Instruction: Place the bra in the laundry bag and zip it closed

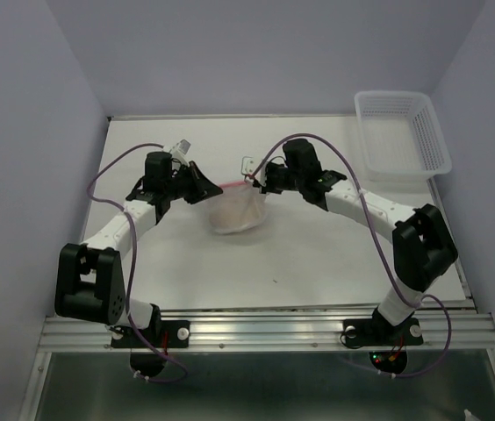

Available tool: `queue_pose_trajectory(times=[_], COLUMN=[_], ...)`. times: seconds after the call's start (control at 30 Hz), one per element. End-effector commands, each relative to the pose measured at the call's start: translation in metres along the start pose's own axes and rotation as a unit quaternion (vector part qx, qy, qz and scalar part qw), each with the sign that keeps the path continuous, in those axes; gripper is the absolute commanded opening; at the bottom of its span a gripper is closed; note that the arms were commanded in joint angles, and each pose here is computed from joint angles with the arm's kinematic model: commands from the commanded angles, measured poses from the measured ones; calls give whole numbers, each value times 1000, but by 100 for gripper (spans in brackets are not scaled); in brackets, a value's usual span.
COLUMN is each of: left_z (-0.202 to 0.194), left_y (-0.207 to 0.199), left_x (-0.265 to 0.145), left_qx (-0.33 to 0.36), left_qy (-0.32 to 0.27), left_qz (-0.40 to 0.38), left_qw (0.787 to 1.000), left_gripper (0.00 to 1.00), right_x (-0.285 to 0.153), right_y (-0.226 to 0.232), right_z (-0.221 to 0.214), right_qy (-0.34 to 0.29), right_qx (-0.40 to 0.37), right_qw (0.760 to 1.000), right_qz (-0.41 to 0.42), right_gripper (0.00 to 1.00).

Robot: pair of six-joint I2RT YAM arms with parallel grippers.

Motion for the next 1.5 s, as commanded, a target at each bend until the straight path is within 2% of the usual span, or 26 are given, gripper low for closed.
queue_pose_trajectory(times=[0.0, 0.13, 0.17, 0.2, 0.27, 0.3, 0.43, 0.5, 0.6, 0.77, 1.0, 1.13, 1.3, 1.47], left_z=[6, 6, 9, 16, 22, 33, 41, 42, 41, 38, 30, 21, 12, 8], left_y=[30, 37, 33, 22, -1, -16, -71, -89, -103, -112, -118, -117, -109, -105], left_x=[-13, -17, -18, -18, -17, -17, -13, -10, -8, -4, 3, 7, 14, 17], left_qx=[-14, -14, -11, 3, 31, 54, 100, 111, 112, 105, 118, 154, 149, 143], left_qy=[-32, -44, -48, -58, -67, -81, -89, -89, -89, -95, -81, -48, -34, -27], left_qz=[49, 62, 56, 40, 22, 10, -53, -75, -93, -90, -98, -106, -96, -93], left_qw=[998, 997, 997, 997, 997, 995, 990, 987, 985, 986, 985, 981, 984, 985], left_gripper=[0, 0, 0, 0, 0, 0, 0, 0, 0, 0, 0, 0, 0, 0], right_x=[-34, -37, -36, -35, -35, -36, -52, -61, -71, -66, -54, -42, -30, -22], right_y=[-39, -40, -40, -39, -36, -35, -30, -20, -22, -33, -26, -29, -30, -28], right_z=[-13, -21, -21, -18, -9, -3, 37, 59, 71, 81, 74, 61, 57, 59], right_qy=[15, 15, 13, 7, -14, -23, -82, -109, -118, -104, -82, -61, -54, -62], right_qx=[14, 36, 42, 57, 78, 99, 125, 114, 113, 178, 163, 135, 126, 124], right_qw=[997, 996, 996, 996, 995, 993, 988, 987, 986, 976, 981, 986, 989, 989], right_qz=[-72, -78, -77, -75, -63, -60, -35, -18, -34, -68, -68, -71, -60, -43], right_gripper=[3, 5, 12, 44, 68, 84, 98, 100, 100, 97, 97, 97, 97, 91])
Point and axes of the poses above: each gripper's point midway between its finger pads, its own x axis out along the fingers, its own y axis along the line the jaws close on, z = x × y, the point moved 2 cm from there along -x, back along the fingers, and after that the axes turned 2 degrees about x, right-handed, at the moved point
